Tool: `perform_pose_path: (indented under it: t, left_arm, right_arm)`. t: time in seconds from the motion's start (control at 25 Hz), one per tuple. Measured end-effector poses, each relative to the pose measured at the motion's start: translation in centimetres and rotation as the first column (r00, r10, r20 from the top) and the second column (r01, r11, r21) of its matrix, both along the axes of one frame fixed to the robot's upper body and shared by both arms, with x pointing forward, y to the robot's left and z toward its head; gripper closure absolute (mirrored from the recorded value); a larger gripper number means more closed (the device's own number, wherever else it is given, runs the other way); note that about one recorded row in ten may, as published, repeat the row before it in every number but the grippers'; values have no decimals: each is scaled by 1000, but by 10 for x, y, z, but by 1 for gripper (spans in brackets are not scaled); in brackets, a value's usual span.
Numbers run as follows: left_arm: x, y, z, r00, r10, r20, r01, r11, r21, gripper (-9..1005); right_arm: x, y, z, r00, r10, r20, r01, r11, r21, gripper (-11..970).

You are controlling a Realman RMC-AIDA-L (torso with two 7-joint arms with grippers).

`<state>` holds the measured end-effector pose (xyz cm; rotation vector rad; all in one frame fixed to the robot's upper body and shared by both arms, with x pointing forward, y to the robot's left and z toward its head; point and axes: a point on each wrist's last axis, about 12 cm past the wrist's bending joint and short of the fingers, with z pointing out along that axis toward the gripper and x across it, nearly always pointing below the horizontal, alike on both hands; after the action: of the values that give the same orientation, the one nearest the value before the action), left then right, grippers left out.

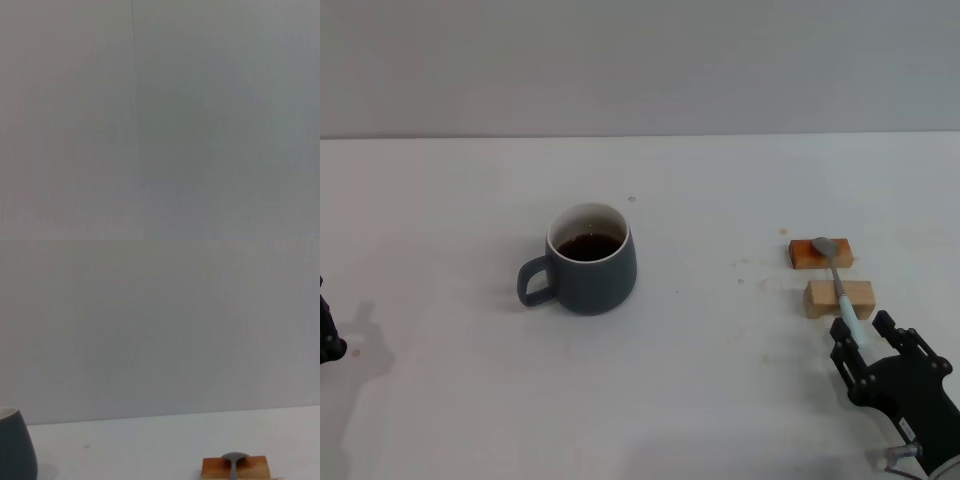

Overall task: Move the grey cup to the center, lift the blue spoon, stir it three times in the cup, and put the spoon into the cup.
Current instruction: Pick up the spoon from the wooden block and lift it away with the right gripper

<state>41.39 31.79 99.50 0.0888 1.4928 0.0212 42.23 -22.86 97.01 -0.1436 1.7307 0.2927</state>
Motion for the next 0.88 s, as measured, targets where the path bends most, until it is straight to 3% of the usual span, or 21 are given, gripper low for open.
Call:
perform_pose_path:
  t: [0.56,0.88]
  left_arm:
    - [0,0,0,1000,0,0,0,1000,1,997]
    - [0,1,0,1000,1,-2,-1,1000,1,997]
  right_arm:
    - [0,1,0,1000,1,-3,-1,1000,2,536]
    - [0,1,0,1000,2,-3,-2,1000,5,640]
